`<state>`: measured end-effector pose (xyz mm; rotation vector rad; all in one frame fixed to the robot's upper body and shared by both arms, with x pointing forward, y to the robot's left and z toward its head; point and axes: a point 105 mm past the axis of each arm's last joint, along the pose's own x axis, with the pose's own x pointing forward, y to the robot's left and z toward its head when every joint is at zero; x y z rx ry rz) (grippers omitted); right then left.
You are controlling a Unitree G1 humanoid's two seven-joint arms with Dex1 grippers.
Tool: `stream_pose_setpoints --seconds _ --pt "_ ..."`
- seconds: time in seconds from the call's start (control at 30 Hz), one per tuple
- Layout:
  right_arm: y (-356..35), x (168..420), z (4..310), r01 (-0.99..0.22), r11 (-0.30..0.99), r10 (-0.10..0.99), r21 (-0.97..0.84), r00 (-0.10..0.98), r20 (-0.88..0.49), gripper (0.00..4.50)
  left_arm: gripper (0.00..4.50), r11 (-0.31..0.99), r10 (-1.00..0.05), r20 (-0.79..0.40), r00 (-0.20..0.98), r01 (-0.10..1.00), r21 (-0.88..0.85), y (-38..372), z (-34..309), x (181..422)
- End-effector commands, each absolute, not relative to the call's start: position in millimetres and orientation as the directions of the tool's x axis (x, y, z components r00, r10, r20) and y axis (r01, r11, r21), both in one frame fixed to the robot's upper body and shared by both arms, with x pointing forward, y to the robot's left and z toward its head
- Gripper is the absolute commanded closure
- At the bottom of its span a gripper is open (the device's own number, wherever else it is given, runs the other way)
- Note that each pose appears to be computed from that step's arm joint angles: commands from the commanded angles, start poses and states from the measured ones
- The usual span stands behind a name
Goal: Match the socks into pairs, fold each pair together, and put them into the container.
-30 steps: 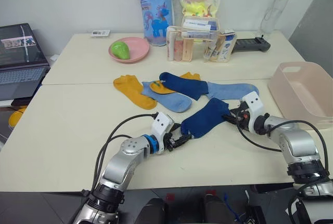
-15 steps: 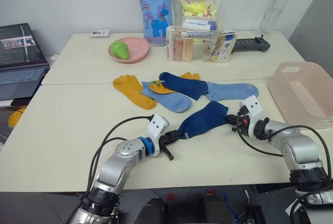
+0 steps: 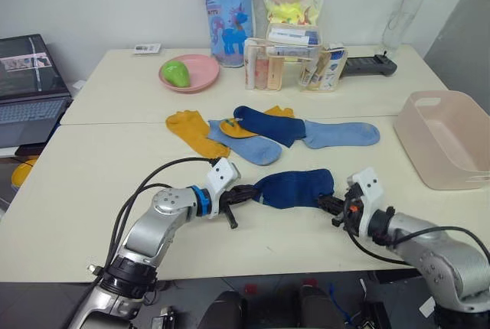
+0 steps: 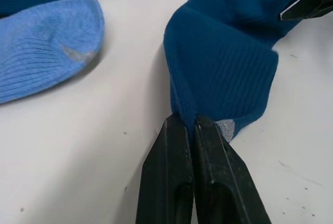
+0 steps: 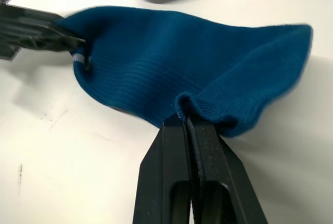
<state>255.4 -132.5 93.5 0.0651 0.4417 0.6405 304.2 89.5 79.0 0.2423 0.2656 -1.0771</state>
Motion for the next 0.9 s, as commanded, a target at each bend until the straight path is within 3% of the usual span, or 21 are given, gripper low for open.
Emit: stream_pose_setpoints --seconds 0.03,0.3,0.5,0.8,0.9 --pt "-133.4 252.4 102.9 -0.520 0.837 0.546 0.172 0.764 -0.343 4.50 4.46 0.410 -0.843 -0.332 0.424 0.905 0.114 89.4 86.1 304.9" --pt "-146.2 250.0 105.4 -0.472 0.868 0.495 0.154 0.794 -0.352 4.50 4.46 0.431 -0.838 -0.318 0.444 0.895 0.115 99.3 97.1 315.7" --pt "-133.8 239.9 100.3 -0.553 0.811 0.581 0.191 0.722 -0.376 4.50 4.46 0.381 -0.847 -0.353 0.398 0.917 0.120 102.0 92.4 309.4" --pt "-133.7 238.5 95.0 -0.534 0.823 0.564 0.193 0.731 -0.385 4.50 4.46 0.415 -0.836 -0.344 0.428 0.903 0.114 102.3 87.4 309.0" --pt "-144.0 237.1 96.6 -0.545 0.817 0.572 0.189 0.721 -0.392 3.79 3.80 0.446 -0.829 -0.314 0.462 0.886 0.127 107.8 91.1 313.4"
